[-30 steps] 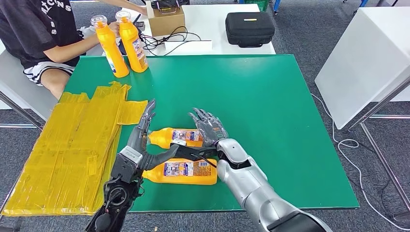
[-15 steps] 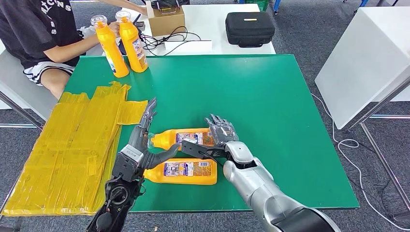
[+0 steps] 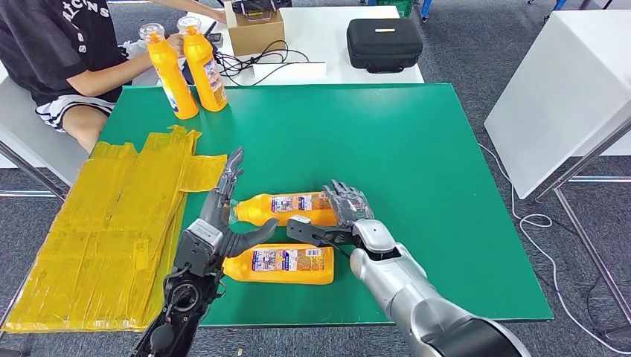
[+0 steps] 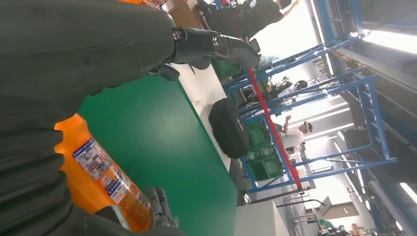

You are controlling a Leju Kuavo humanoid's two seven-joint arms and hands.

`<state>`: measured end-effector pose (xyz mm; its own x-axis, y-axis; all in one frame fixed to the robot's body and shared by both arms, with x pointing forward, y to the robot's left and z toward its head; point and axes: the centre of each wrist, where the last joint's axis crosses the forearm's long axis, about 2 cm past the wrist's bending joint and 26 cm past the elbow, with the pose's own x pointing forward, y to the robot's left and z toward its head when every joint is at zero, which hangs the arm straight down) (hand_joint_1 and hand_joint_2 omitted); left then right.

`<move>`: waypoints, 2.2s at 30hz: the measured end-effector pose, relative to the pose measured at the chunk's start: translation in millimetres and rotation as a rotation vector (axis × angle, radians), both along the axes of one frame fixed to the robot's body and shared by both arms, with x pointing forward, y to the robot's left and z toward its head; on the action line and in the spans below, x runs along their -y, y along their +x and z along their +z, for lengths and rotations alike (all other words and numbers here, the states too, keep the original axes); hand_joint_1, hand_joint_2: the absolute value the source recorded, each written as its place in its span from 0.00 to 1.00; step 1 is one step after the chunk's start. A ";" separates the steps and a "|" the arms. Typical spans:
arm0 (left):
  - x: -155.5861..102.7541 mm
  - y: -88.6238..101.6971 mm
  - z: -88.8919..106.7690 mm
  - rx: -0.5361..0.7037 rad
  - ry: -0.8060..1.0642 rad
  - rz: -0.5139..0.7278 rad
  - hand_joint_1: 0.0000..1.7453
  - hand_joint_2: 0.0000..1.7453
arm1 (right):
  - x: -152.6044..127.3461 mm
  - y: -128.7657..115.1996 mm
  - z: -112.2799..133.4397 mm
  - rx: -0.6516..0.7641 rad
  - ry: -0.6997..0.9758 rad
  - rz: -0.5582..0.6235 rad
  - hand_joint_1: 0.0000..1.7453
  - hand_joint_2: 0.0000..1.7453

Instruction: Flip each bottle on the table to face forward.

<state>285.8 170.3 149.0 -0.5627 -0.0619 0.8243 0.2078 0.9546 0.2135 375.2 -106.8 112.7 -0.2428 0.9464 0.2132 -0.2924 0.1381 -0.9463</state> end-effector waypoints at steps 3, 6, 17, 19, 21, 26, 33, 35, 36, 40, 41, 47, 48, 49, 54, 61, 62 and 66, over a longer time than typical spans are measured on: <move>0.5 0.6 0.4 0.001 -0.001 -0.001 0.00 1.00 | 0.7 0.0 -0.7 -0.002 -0.005 0.001 0.00 1.00; 0.8 2.5 0.7 0.004 -0.002 -0.003 0.00 1.00 | 1.0 0.4 -0.9 -0.007 -0.016 0.006 0.00 1.00; 1.4 5.7 -2.6 -0.003 -0.004 -0.008 0.00 1.00 | 3.3 -0.8 -4.6 -0.022 -0.042 0.013 0.00 1.00; 1.4 5.8 -2.7 -0.003 -0.004 -0.008 0.00 1.00 | 3.7 -0.9 -4.9 -0.022 -0.042 0.013 0.00 1.00; 1.4 5.9 -2.7 -0.004 -0.003 -0.008 0.00 1.00 | 3.9 -0.9 -5.1 -0.023 -0.043 0.012 0.00 1.00; 1.4 6.3 -2.8 -0.004 -0.003 -0.008 0.00 1.00 | 3.9 -0.9 -5.2 -0.025 -0.045 0.014 0.00 1.00; 1.9 8.5 -4.0 -0.002 -0.018 -0.008 0.00 1.00 | 4.6 -0.3 -5.3 -0.027 -0.082 0.023 0.00 1.00; 2.2 9.1 -4.2 -0.002 -0.019 -0.009 0.00 1.00 | 5.1 0.1 -5.1 -0.019 -0.097 0.027 0.00 1.00; 2.4 9.7 -4.2 -0.002 -0.020 -0.009 0.00 1.00 | 5.3 0.4 -4.8 -0.012 -0.109 0.029 0.00 1.00; 4.0 12.2 -3.4 -0.001 -0.021 -0.014 0.00 1.00 | 3.4 2.4 -1.0 0.065 -0.230 0.052 0.00 1.00; 4.6 12.3 -3.6 -0.002 -0.024 -0.015 0.00 1.00 | 2.1 3.1 0.6 0.089 -0.270 0.061 0.00 1.00; 5.7 13.6 -5.5 -0.010 -0.038 -0.005 0.00 1.00 | -6.7 5.4 8.7 0.168 -0.376 0.104 0.00 1.00; 5.7 14.2 -5.4 -0.011 -0.040 -0.004 0.00 1.00 | -8.3 5.3 9.6 0.176 -0.381 0.114 0.00 1.00; 5.7 14.9 -5.2 -0.011 -0.042 -0.003 0.00 1.00 | -10.0 5.2 10.7 0.183 -0.384 0.123 0.00 1.00; 6.3 17.1 -4.5 -0.012 -0.044 -0.006 0.00 1.00 | -19.2 7.1 19.4 0.213 -0.383 0.160 0.00 1.00; 8.3 18.3 -4.3 -0.014 -0.048 -0.014 0.00 1.00 | -26.0 7.1 24.6 0.233 -0.377 0.177 0.00 1.00; 8.4 18.3 -4.3 -0.015 -0.048 -0.014 0.00 1.00 | -26.2 7.1 24.6 0.234 -0.377 0.178 0.00 1.00; 8.9 18.4 -4.2 -0.015 -0.052 -0.013 0.00 1.00 | -26.8 6.8 24.7 0.241 -0.376 0.188 0.00 1.00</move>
